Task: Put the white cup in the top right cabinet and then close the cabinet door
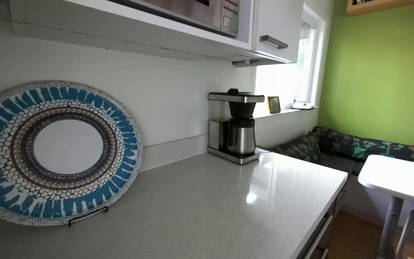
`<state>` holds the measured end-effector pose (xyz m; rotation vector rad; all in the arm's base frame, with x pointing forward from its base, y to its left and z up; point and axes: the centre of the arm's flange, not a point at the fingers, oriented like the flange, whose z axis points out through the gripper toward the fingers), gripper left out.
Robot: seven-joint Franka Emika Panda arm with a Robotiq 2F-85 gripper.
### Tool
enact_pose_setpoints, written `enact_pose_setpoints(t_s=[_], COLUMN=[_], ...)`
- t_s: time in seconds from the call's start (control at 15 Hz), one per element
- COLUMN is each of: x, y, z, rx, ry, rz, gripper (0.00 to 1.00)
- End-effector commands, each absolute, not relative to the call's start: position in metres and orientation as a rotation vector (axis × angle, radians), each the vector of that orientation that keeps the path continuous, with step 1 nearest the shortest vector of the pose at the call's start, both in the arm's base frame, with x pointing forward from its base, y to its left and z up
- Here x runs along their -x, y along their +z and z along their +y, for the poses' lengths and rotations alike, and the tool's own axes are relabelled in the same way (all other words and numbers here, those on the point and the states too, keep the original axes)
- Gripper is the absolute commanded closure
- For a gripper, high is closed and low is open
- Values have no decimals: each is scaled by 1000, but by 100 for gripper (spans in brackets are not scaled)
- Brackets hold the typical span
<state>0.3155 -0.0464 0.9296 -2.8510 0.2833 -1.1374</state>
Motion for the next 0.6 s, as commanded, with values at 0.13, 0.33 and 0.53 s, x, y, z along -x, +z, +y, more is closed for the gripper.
enact_pose_setpoints(t_s=[0.13,0.33,0.53], x=[-283,-271,-263], y=[933,933,934], z=[-77,-83,-84], rx=[2919,2933,2948], ry=[-1112,-1078,-1049], rz=[226,214,205], gripper=[0,0,0])
